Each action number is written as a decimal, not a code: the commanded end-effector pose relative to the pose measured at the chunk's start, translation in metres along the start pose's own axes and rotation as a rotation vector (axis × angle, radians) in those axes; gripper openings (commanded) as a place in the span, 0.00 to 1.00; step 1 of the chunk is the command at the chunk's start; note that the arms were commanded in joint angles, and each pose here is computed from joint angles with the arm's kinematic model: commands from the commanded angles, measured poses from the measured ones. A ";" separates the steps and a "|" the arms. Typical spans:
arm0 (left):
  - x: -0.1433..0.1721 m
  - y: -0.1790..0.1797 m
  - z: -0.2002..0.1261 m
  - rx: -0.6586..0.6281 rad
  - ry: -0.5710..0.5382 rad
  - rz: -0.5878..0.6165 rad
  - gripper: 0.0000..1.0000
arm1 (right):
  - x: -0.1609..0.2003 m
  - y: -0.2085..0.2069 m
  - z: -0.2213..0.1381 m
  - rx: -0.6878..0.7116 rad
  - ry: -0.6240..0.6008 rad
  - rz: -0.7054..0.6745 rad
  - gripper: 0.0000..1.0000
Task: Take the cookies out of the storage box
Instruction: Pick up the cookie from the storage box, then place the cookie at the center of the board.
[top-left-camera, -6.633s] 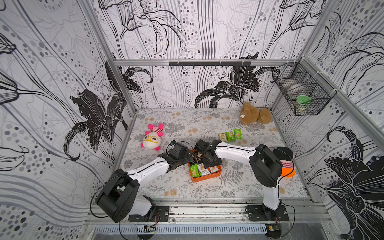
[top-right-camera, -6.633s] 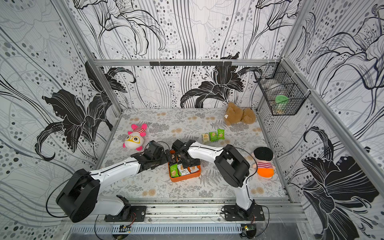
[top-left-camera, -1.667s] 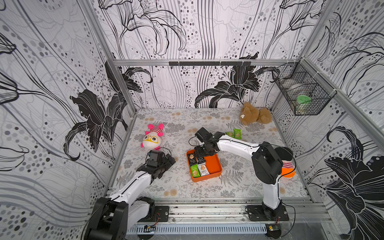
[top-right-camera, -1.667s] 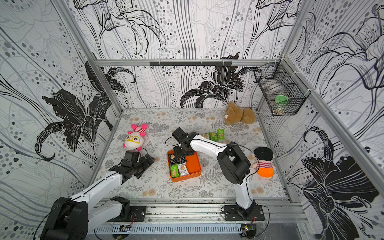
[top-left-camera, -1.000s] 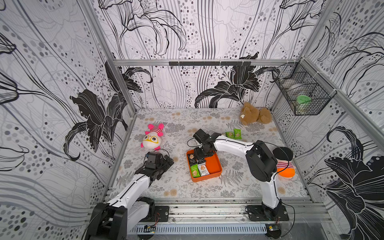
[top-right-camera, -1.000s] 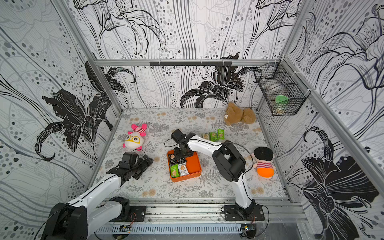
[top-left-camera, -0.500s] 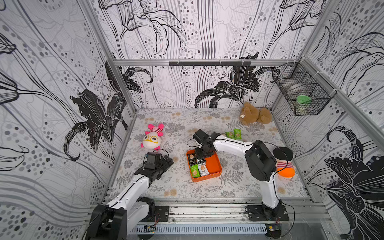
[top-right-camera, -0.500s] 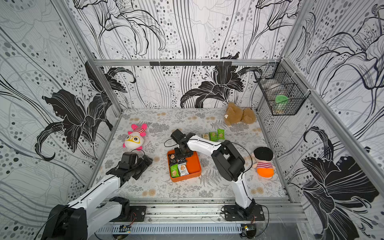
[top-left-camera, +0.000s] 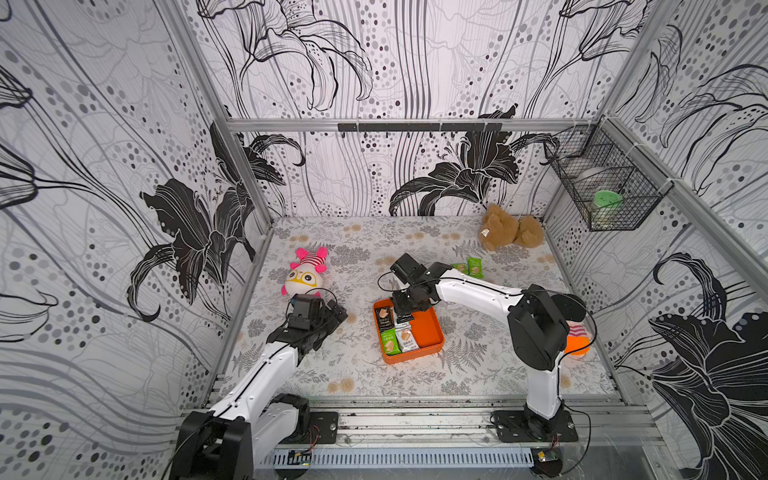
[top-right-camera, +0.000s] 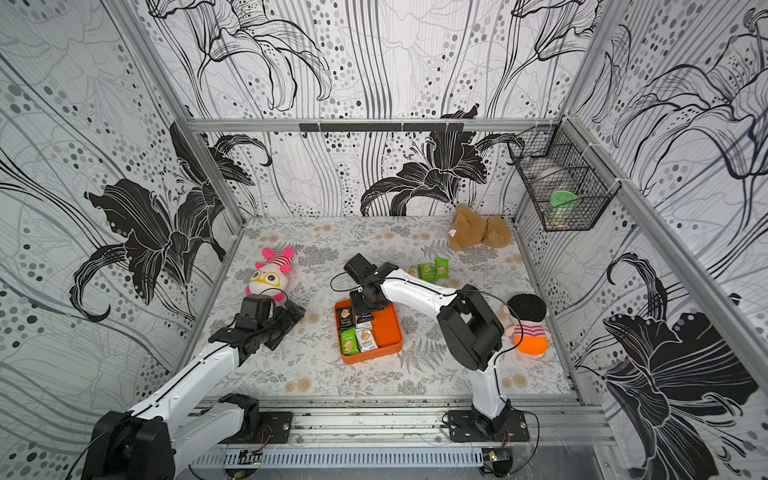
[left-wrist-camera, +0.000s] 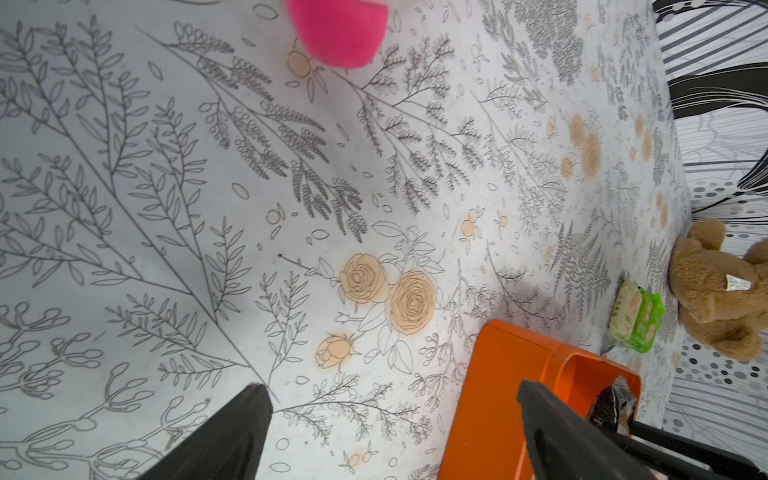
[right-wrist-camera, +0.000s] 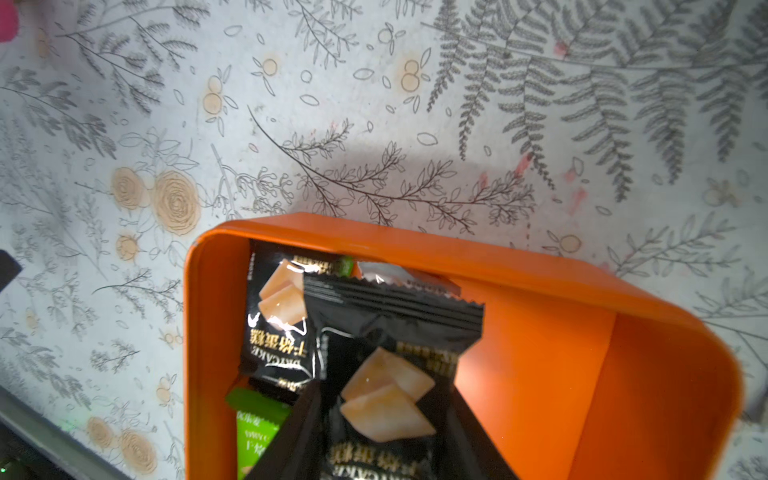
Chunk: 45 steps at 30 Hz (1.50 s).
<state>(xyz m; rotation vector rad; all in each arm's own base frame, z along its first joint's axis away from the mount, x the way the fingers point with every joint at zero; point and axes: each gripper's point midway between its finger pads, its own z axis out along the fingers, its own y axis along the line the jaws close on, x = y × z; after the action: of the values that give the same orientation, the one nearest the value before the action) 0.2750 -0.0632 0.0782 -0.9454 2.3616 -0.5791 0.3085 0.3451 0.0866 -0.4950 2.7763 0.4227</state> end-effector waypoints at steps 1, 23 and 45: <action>-0.006 -0.024 -0.003 0.039 -0.020 0.018 0.97 | 0.001 0.004 -0.021 -0.020 -0.034 0.007 0.41; 0.060 -0.117 0.027 0.086 0.140 0.255 0.97 | 0.013 -0.159 -0.093 0.231 -0.121 0.134 0.41; 0.068 -0.093 0.017 0.017 0.098 0.313 0.97 | -0.011 -0.254 -0.027 0.272 0.018 0.169 0.43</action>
<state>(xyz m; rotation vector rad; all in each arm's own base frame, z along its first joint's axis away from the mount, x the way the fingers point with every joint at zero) 0.2926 -0.1831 0.0985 -0.5339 2.5320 -0.5585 0.4023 0.1051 0.0597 -0.1526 2.8347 0.0396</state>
